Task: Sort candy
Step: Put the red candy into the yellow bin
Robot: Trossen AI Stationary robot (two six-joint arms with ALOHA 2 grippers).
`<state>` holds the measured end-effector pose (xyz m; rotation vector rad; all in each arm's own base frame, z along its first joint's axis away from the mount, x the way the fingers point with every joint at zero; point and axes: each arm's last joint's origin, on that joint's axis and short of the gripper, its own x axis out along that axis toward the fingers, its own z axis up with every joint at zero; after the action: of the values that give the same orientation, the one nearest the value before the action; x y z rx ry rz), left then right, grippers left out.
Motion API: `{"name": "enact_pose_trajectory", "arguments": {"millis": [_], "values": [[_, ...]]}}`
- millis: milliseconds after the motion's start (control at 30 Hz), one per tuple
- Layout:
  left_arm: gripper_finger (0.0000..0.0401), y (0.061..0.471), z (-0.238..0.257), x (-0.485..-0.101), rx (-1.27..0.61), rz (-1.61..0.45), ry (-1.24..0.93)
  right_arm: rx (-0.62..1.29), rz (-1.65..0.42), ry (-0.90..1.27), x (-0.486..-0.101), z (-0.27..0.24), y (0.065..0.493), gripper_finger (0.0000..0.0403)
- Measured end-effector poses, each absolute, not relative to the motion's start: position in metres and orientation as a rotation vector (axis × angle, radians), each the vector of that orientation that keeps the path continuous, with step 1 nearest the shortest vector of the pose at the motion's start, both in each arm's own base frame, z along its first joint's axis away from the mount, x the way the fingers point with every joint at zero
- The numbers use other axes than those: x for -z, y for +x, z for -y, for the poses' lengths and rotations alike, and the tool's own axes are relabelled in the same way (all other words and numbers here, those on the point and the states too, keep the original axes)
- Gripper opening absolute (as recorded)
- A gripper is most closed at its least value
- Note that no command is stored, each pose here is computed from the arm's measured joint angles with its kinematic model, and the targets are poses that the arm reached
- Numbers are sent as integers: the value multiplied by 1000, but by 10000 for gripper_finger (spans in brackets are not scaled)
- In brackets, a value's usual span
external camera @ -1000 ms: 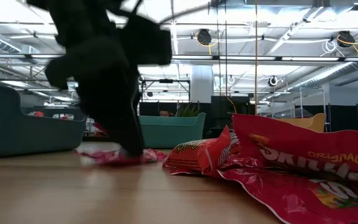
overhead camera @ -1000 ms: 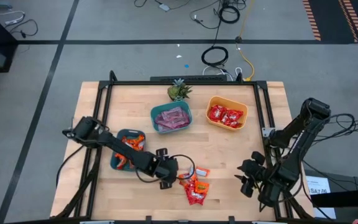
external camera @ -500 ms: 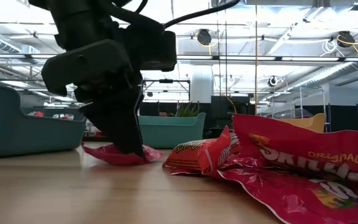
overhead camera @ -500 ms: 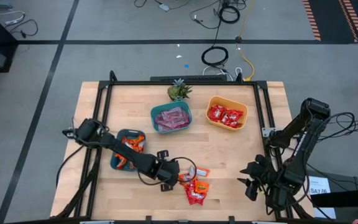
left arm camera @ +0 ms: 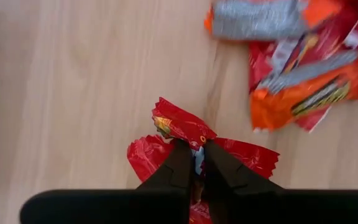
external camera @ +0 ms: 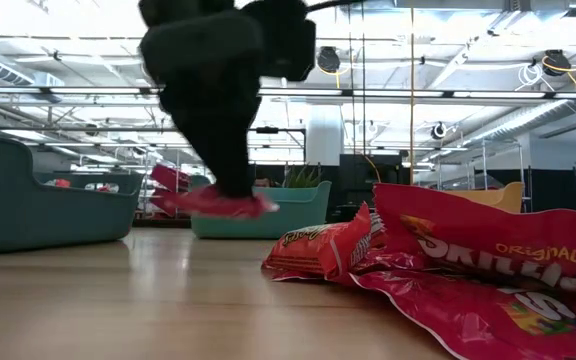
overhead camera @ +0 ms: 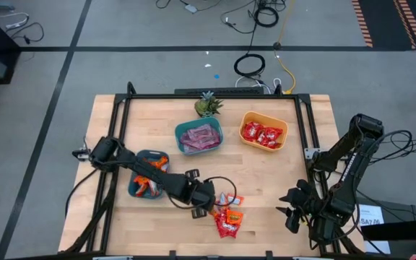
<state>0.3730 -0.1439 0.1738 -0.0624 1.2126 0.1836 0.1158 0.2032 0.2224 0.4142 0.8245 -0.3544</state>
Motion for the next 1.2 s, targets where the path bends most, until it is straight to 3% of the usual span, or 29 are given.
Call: {"name": "enact_pose_trajectory", "arguments": {"millis": [433, 900, 1200], "values": [[27, 398, 115, -225, -253, -1163, -130, 347, -828, 398, -222, -203, 116, 160], [30, 445, 23, -310, -293, -780, -213, 348, -825, 397, -222, -203, 116, 160], [30, 460, -46, -322, -354, -603, -264, 350, -819, 394, -222, -203, 116, 160]]}}
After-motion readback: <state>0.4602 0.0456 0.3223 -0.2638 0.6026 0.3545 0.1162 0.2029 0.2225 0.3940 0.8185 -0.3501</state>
